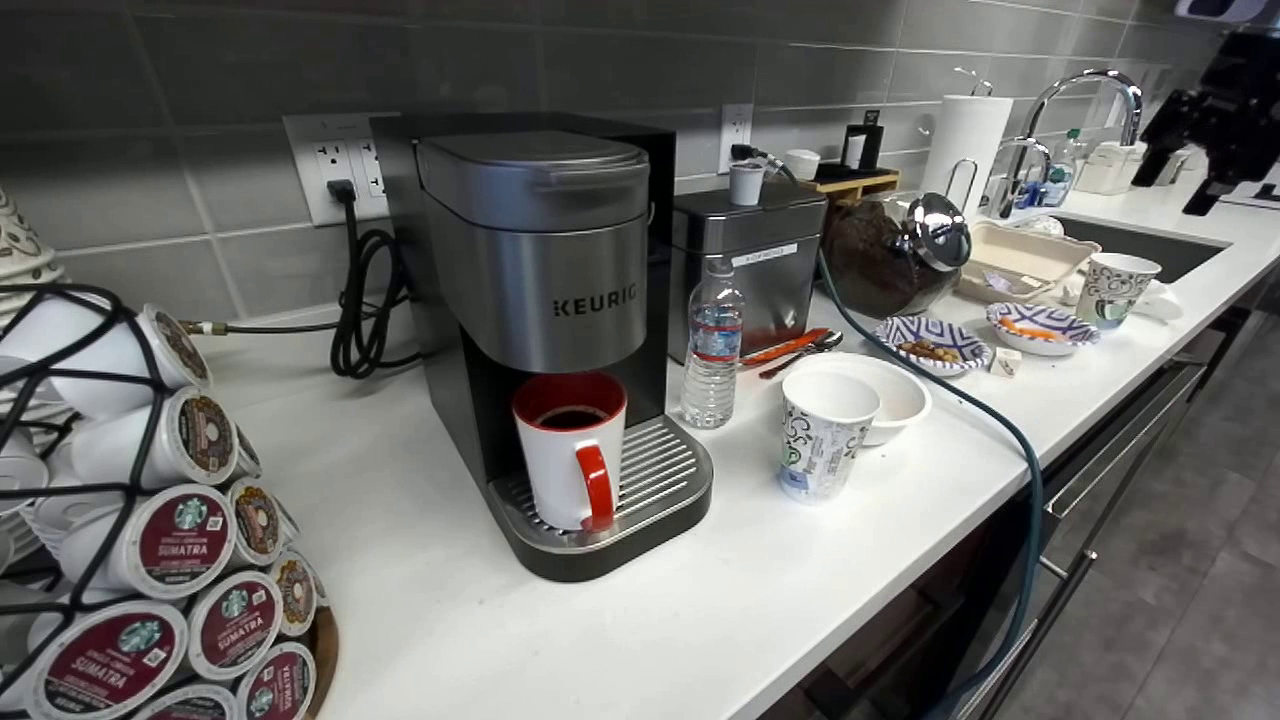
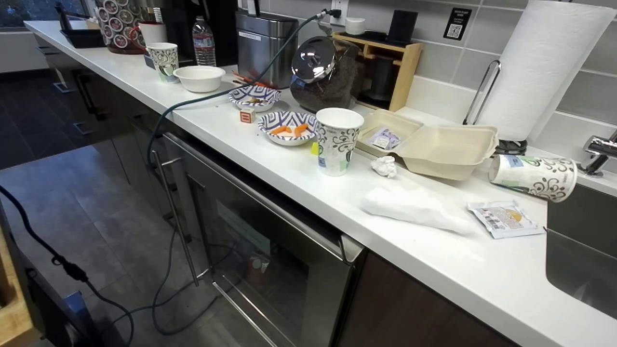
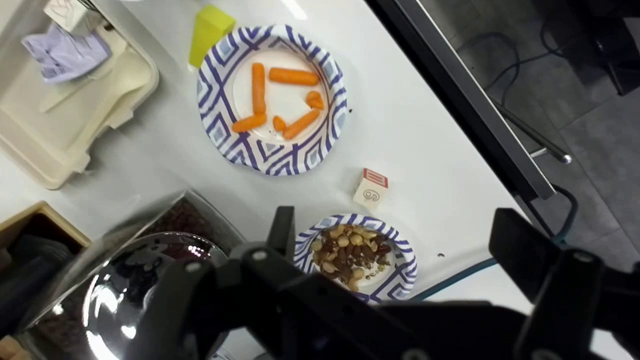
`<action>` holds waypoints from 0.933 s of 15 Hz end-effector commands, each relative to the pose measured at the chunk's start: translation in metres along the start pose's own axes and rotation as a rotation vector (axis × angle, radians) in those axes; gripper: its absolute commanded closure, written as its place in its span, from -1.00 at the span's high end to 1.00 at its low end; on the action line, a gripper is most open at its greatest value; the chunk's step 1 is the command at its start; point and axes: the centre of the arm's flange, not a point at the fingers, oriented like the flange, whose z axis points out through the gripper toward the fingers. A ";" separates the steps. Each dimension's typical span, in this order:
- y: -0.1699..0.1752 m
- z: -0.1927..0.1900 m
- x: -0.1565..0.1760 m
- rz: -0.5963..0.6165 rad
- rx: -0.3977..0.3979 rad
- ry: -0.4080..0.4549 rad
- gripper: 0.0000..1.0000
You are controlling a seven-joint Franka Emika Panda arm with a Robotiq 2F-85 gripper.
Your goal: Put one orange object in the white bowl on the left.
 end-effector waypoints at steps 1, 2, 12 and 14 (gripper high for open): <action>0.007 0.008 0.003 -0.001 0.022 0.010 1.00; 0.012 0.014 0.005 -0.001 0.033 0.009 1.00; 0.099 0.112 0.003 0.112 0.135 -0.042 1.00; 0.108 0.135 0.000 0.118 0.145 -0.067 1.00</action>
